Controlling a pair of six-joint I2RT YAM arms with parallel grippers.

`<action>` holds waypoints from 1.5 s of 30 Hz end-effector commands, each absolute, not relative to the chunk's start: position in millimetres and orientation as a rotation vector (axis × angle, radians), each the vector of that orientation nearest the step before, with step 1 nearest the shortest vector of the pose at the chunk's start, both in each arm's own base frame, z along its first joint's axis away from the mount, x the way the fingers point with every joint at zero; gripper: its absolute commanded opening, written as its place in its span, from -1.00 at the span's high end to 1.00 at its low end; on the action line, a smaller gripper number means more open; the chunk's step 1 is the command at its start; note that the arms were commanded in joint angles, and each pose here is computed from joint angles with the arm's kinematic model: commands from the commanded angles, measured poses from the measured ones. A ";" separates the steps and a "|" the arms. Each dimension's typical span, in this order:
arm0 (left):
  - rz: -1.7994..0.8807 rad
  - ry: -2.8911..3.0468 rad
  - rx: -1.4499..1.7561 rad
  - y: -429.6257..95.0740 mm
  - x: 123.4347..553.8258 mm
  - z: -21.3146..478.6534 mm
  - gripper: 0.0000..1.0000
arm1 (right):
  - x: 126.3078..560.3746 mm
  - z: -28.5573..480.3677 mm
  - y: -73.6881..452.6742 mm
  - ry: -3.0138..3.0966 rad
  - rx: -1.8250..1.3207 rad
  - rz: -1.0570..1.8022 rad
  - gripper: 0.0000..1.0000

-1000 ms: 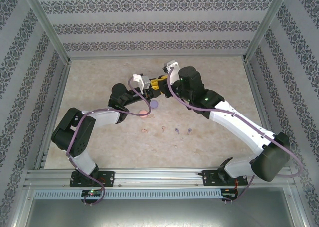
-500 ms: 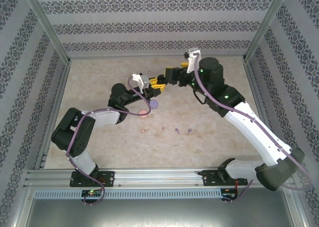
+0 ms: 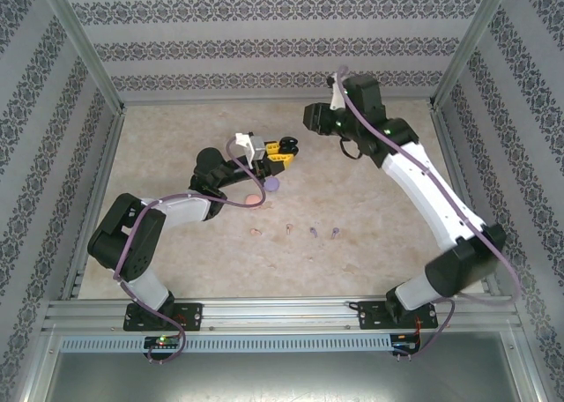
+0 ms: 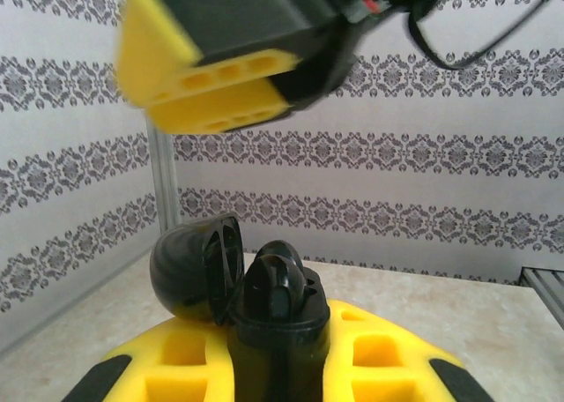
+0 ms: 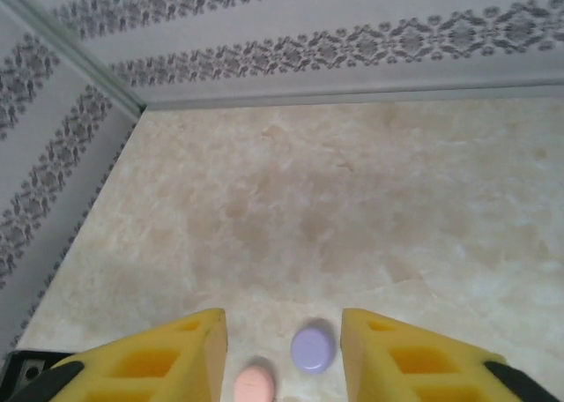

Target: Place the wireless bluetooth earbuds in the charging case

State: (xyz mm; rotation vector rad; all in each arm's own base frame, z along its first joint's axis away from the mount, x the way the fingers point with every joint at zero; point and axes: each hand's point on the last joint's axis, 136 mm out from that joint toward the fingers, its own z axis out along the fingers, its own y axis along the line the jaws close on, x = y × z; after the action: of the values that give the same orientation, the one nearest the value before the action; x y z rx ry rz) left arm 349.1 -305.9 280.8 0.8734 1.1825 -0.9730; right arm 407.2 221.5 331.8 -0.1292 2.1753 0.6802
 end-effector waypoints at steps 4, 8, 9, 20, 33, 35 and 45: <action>-1.001 1.149 0.942 -317.2 333.5 284.2 1.00 | 412.7 317.8 248.5 2.309 -0.234 0.781 0.67; -0.995 1.146 0.932 -318.2 335.6 285.0 1.00 | 405.5 302.4 259.4 2.371 -0.283 0.813 0.71; -0.991 1.143 0.927 -318.0 336.3 286.1 1.00 | 402.6 298.9 260.1 2.384 -0.293 0.820 0.72; -0.949 1.148 0.879 -316.7 349.0 290.1 1.00 | 338.1 286.6 268.7 2.472 -0.434 0.979 0.86; -1.014 1.282 0.805 -322.6 369.7 266.0 1.00 | 362.1 287.6 149.0 2.305 0.149 0.646 0.50; -1.036 1.350 0.774 -325.9 378.9 254.2 1.00 | 361.1 276.1 130.3 2.293 0.235 0.611 0.36; -1.300 1.918 0.423 -367.9 438.4 165.4 1.00 | 339.5 208.1 96.8 2.315 0.441 0.541 0.14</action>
State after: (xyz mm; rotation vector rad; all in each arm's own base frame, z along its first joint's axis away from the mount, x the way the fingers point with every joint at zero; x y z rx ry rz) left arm 429.0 -352.3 201.8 0.6125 1.6547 -1.1730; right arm 333.1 107.0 203.4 0.3635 2.3938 0.5501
